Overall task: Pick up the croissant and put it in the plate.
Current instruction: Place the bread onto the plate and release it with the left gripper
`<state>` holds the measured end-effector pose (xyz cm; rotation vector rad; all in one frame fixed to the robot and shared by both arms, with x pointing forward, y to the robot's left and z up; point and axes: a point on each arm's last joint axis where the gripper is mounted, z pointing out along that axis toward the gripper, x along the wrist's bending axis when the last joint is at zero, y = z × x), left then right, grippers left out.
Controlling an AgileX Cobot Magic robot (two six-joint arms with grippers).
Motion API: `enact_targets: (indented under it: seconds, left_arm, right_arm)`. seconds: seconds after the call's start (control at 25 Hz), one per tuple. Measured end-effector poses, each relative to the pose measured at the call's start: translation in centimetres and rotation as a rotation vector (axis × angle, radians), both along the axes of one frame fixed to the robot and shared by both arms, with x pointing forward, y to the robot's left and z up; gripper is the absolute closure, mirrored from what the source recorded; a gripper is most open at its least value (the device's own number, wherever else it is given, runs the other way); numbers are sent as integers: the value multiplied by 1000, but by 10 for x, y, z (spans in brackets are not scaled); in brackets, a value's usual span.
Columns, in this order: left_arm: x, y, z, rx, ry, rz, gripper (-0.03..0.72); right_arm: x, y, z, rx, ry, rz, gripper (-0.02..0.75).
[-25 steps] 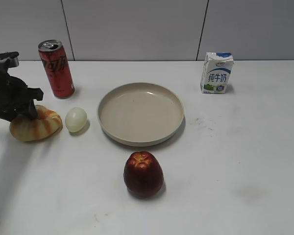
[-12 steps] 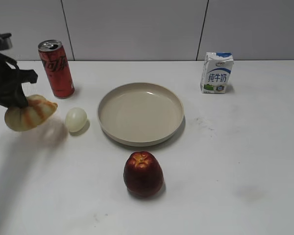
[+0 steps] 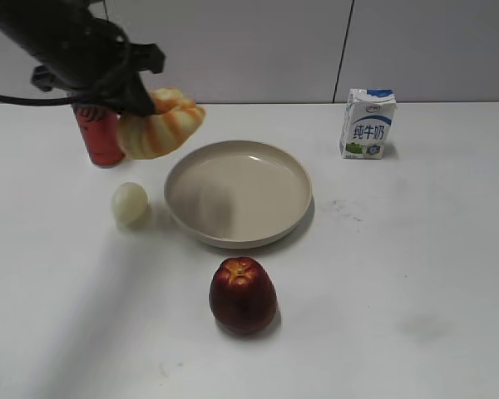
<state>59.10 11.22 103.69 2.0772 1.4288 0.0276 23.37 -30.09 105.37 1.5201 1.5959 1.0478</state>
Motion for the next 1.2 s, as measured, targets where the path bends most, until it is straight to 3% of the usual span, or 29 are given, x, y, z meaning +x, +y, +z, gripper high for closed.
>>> enact_targets:
  seconds: [0.2, 0.36, 0.44, 0.52, 0.64, 0.68, 0.88, 1.04, 1.2]
  left_arm:
    - [14, -38, -43, 14, 30, -41, 609]
    - [20, -54, -84, 48, 66, -54, 608]
    - [22, -59, -99, 60, 69, -53, 572]
    - [23, -61, -106, 67, 60, -53, 435]
    - [25, -61, -105, 71, 35, -53, 140]
    - [26, -61, -103, 72, 31, -55, 104]
    - [15, -56, -71, 92, 46, -110, 68]
    - [-2, -41, -8, 94, -42, -146, 67]
    - [-22, -3, 65, 93, -177, -111, 67]
  right_arm:
    - [0, 0, 0, 0, 0, 0, 218]
    - [0, 0, 0, 0, 0, 0, 218]
    - [0, 0, 0, 0, 0, 0, 218]
    - [0, 0, 0, 0, 0, 0, 218]
    - [0, 0, 0, 0, 0, 0, 218]
    - [0, 0, 0, 0, 0, 0, 218]
    - [0, 0, 0, 0, 0, 0, 218]
    - [0, 0, 0, 0, 0, 0, 218]
    - [0, 0, 0, 0, 0, 0, 218]
